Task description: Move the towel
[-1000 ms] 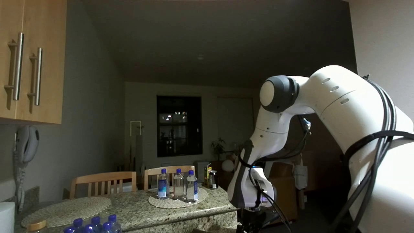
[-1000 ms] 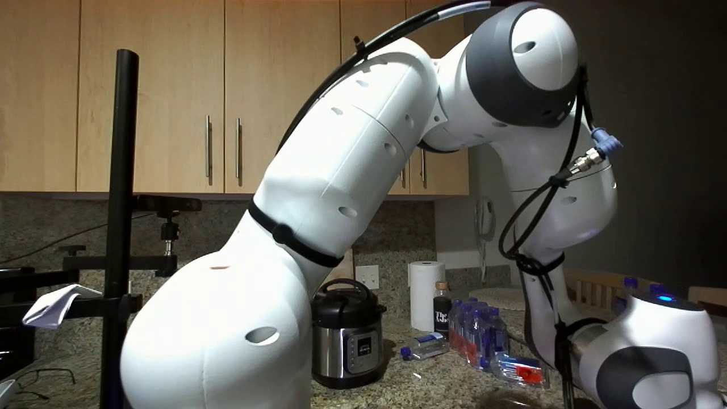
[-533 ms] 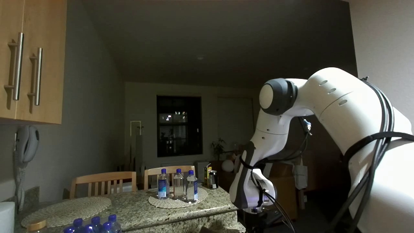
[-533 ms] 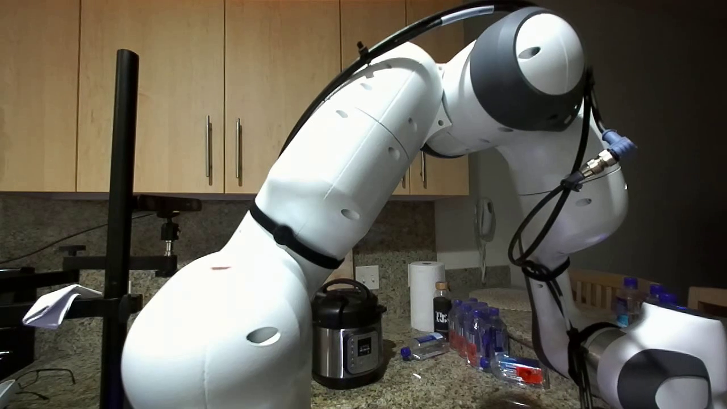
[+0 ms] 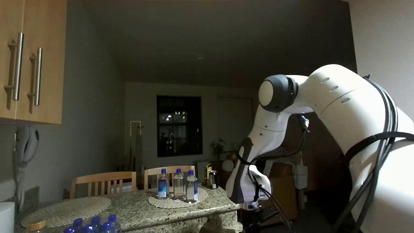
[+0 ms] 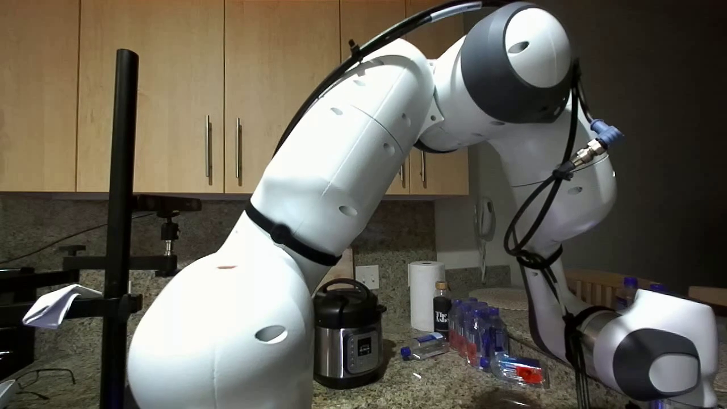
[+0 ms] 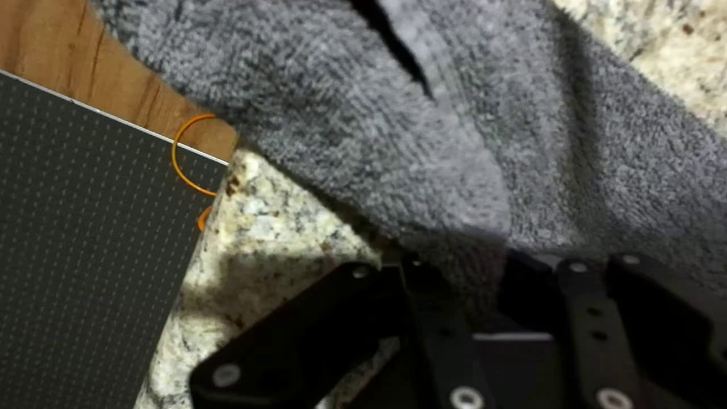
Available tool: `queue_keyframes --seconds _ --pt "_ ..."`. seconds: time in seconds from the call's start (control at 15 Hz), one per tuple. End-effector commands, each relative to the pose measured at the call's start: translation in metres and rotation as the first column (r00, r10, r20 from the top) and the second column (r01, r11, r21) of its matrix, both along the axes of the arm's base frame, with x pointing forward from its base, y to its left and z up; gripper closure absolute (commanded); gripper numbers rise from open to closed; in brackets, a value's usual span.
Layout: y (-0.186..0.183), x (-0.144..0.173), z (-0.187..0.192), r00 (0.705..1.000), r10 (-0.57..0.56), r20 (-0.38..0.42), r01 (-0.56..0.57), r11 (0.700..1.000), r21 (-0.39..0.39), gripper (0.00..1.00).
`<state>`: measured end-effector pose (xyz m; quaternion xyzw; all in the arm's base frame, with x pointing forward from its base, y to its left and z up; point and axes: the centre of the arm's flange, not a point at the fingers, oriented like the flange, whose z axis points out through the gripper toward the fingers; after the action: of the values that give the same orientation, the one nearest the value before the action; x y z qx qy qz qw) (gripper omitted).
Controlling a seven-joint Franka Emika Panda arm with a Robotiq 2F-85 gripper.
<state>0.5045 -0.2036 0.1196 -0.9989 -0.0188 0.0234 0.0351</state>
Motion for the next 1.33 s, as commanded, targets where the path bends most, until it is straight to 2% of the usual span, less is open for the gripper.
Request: queue_keyframes --seconds 0.0,0.27,0.53,0.8,1.07,1.27 --pt "0.026 0.003 0.032 0.999 -0.026 -0.034 0.026 0.999 -0.019 0.88" --pt "0.059 0.015 0.059 0.994 -0.076 -0.081 0.074 0.997 -0.027 0.88" --pt "0.098 0.018 0.087 0.986 -0.166 0.013 0.167 0.985 -0.039 0.89" --pt "0.136 0.019 0.103 0.96 -0.256 0.113 0.261 0.965 -0.034 0.89" --pt "0.175 0.011 0.109 0.935 -0.318 0.154 0.326 0.945 -0.028 0.9" --pt "0.211 0.003 0.111 0.928 -0.326 0.18 0.333 0.943 -0.012 0.9"
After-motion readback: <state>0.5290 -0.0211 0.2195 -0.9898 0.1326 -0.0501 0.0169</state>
